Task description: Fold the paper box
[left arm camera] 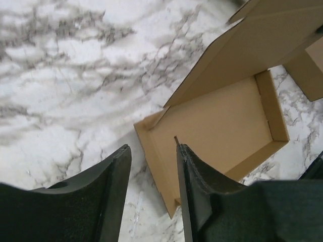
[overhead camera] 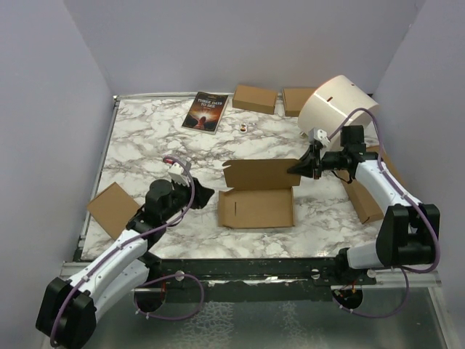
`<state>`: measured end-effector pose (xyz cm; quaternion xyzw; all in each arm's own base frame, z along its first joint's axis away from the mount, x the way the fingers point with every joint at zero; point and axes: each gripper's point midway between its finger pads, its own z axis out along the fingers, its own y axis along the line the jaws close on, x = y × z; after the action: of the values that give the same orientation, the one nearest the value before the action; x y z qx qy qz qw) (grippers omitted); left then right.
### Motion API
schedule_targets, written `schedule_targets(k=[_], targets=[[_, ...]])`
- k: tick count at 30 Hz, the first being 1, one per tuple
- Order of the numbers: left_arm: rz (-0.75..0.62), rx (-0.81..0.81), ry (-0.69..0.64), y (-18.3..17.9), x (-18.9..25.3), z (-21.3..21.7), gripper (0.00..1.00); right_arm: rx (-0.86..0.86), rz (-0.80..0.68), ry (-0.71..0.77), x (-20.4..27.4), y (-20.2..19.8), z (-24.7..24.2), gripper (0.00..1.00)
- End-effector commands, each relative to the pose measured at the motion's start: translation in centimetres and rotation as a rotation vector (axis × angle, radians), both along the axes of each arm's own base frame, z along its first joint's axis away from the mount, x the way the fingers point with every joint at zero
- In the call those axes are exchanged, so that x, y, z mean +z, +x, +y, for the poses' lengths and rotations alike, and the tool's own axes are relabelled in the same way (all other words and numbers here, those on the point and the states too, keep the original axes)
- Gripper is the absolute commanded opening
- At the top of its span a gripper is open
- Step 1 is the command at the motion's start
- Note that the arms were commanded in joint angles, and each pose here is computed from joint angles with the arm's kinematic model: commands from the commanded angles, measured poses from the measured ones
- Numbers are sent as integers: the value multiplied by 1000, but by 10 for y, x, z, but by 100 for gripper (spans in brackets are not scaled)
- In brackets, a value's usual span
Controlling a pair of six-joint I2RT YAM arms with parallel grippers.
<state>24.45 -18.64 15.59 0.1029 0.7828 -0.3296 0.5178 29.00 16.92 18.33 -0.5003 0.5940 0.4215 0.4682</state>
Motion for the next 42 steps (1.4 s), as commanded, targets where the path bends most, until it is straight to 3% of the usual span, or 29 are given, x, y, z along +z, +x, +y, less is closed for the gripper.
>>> schedule_targets(k=[1, 5, 14, 24, 42], targets=[[48, 69, -137, 8, -3, -3, 35, 5, -62, -3, 7, -1, 1, 1], [94, 80, -104, 22, -18, -7, 23, 9, -74, 0, 8, -2, 1, 1], [158, 3, -144, 41, -34, -34, 14, 21, -110, 11, 13, -7, 2, 1], [249, -50, -165, 47, -55, -52, 10, 22, -109, 12, 13, -8, 2, 1], [343, -114, -181, 23, -78, -70, 9, 24, -104, 18, 12, -8, 2, 1]])
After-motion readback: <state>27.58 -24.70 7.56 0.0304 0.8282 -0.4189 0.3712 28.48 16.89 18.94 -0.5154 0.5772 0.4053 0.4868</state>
